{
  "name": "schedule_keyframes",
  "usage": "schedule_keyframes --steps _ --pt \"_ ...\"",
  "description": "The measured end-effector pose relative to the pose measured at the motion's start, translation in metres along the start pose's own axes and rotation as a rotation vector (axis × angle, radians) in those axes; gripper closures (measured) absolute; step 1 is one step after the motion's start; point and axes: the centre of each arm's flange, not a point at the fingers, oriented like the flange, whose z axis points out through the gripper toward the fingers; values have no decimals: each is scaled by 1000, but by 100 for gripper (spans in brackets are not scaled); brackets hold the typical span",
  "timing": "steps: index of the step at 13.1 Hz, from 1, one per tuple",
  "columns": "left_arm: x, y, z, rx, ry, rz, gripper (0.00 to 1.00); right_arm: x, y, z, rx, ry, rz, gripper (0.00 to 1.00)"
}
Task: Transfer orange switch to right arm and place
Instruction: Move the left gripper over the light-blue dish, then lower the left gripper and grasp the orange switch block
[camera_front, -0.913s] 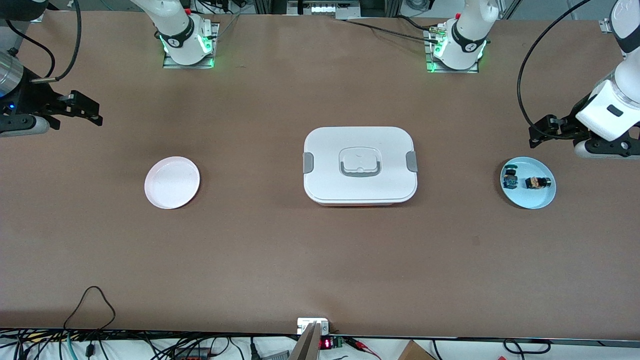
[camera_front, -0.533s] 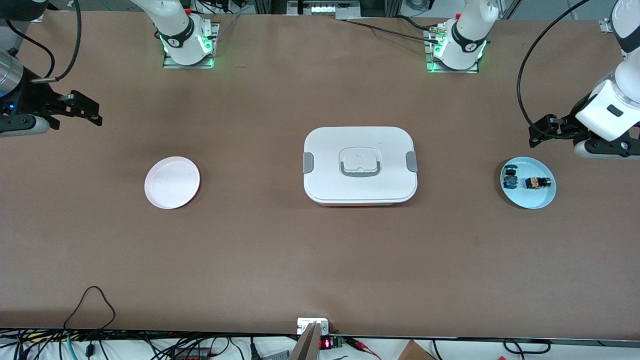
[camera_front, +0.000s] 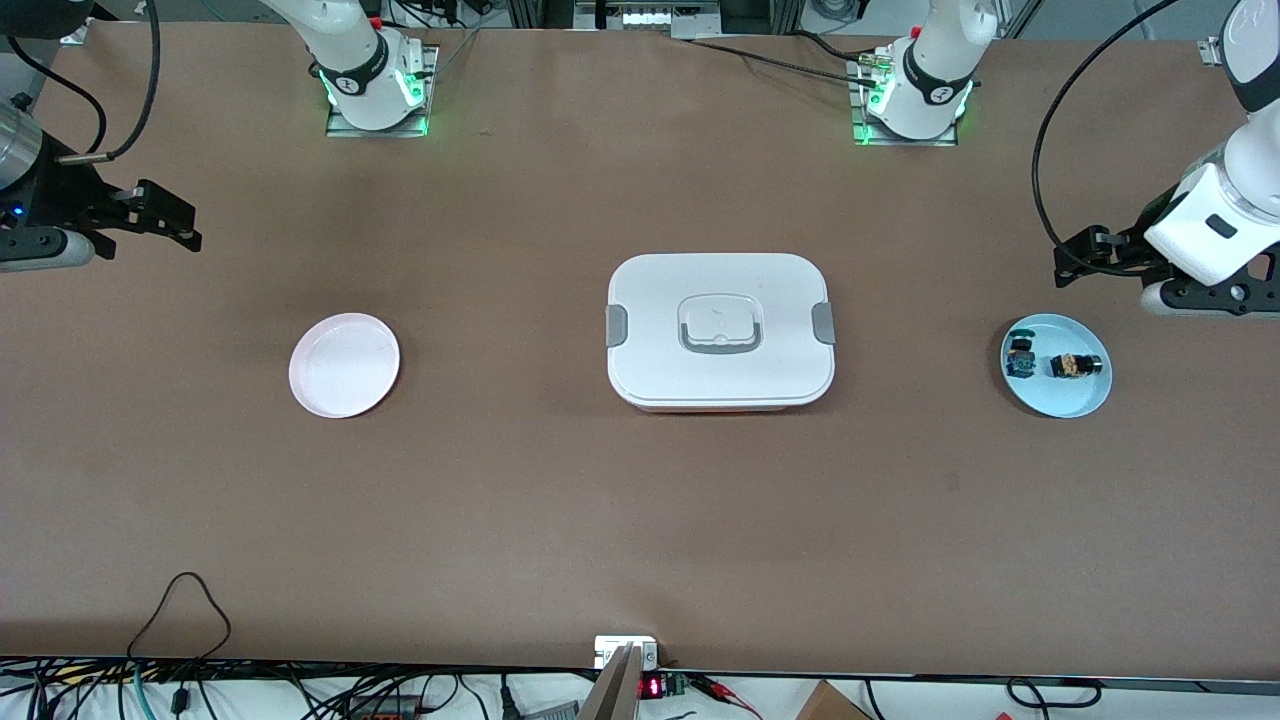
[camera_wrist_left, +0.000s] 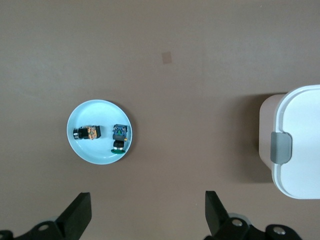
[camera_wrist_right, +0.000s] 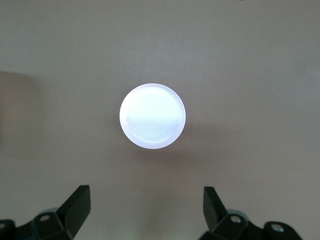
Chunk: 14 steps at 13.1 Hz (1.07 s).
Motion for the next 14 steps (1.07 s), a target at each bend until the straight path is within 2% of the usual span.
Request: schedule_keyframes --steps 5,6,8,10,14 --pt "-3 -29 24 -2 -118 -54 0 0 0 0 0 0 -1 0" --pt "-3 -39 39 15 -176 -69 0 0 0 0 0 0 -1 0" --pt "3 -68 79 106 -291 -94 0 0 0 0 0 0 -1 0" --pt "16 -98 126 128 -352 -127 0 0 0 0 -1 0 -1 0" --pt "50 -160 221 113 -299 -185 0 0 -1 0 -1 0 -1 0"
